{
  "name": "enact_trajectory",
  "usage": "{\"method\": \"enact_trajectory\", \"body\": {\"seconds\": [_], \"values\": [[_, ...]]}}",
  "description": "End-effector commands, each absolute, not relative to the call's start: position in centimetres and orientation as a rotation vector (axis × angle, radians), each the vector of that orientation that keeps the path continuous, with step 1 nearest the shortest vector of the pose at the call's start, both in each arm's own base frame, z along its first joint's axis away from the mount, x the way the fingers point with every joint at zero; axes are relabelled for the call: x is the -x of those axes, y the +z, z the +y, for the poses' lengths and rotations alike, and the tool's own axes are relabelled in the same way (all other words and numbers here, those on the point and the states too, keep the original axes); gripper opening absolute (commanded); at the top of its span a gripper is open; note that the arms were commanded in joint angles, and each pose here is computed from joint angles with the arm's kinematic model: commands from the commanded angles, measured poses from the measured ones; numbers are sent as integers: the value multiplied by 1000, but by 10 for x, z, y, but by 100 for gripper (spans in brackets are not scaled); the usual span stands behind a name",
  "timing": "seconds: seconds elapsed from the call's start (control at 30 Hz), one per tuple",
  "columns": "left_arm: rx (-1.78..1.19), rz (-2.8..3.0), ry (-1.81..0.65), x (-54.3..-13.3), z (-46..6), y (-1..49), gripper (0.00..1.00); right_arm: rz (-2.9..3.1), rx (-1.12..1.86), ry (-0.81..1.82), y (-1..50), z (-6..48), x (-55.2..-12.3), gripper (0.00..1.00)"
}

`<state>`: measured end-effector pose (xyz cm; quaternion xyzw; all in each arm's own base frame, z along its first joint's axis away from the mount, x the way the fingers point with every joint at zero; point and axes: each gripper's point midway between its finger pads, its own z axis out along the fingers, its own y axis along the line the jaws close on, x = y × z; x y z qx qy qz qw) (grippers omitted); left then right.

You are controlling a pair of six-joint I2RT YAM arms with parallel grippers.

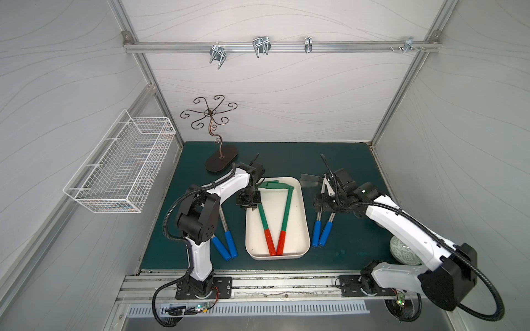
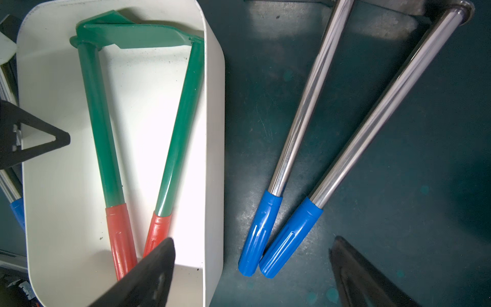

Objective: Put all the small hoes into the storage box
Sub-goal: Adjust the storage box at the center of the board, then pick up the hoe from the center of the board.

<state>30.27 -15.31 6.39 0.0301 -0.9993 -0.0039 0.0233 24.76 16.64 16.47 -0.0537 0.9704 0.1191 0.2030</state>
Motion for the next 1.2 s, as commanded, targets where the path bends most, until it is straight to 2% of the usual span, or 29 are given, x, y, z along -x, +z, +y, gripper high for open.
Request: {"method": "enact_trajectory", "body": {"seconds": [0.0, 0.13, 0.4, 0.57, 0.73, 1.17], "values": [[-60, -3171, -14, -317, -153, 90, 38, 2715, 91, 327, 171, 158, -251, 92], [-57, -3281, 16, -325, -145, 126, 43, 2695, 72, 340, 177, 154, -261, 92], [-103, -3523, 40, -334, -105, 188, 44, 2741, 7, 420, 171, 159, -287, 95], [-225, -3582, 97, -332, -75, 180, 44, 2812, -41, 368, 156, 160, -303, 88], [-209, -3600, 145, -327, -63, 162, 44, 2860, -126, 336, 140, 154, -320, 73], [-213, -3626, 231, -326, -63, 146, 44, 2957, -216, 221, 96, 143, -354, 70]]}}
